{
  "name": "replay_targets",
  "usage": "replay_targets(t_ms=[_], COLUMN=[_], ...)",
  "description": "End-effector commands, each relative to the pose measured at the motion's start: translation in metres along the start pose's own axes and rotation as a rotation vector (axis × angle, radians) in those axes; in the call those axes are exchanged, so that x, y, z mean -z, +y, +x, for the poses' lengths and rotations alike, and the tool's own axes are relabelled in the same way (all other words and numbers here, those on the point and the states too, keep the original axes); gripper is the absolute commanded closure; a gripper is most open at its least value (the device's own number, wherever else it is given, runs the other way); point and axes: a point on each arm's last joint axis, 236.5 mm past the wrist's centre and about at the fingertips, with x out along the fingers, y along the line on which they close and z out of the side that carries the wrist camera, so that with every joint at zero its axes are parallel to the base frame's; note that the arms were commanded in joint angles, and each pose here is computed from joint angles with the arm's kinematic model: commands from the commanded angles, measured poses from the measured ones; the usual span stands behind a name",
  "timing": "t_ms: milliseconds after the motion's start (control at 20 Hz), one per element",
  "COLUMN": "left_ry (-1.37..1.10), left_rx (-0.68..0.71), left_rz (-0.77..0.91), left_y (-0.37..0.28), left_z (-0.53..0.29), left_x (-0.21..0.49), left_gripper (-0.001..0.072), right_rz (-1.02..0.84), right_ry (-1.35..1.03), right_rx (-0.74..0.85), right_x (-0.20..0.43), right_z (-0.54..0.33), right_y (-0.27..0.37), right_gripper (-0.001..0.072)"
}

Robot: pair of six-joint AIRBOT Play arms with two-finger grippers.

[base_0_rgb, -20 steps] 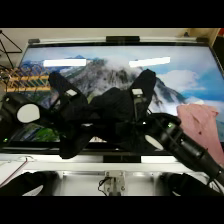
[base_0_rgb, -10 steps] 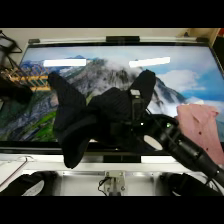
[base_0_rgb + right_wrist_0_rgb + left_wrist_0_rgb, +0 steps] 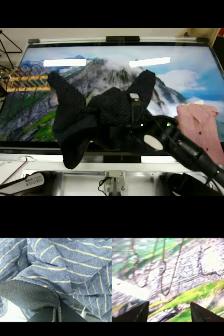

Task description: Fold the shirts.

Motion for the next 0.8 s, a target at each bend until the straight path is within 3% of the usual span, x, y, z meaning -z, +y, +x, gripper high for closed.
replay_targets(t_ms=[0, 300, 750], left_ry=[0.109, 0.260, 0.274], left_rx=[0.103, 0.169, 0.119], left_rz=[-0.009, 0.085, 0.110], left_y=[0.007, -0.003, 0.011], left_z=[0.066, 0.134, 0.158], left_x=[0.017, 0.049, 0.054], left_gripper=[0.0094, 0.0091, 0.0115], right_rz=[-0.008, -0.030, -0.036], right_ry=[0.002, -0.024, -0.030], right_rx=[0.018, 0.048, 0.056], right_x=[0.000, -0.006, -0.007], right_z=[0.000, 0.000, 0.000], right_y=[-0.004, -0.011, -0.013], right_gripper=[0.0623, 0.0622, 0.0622])
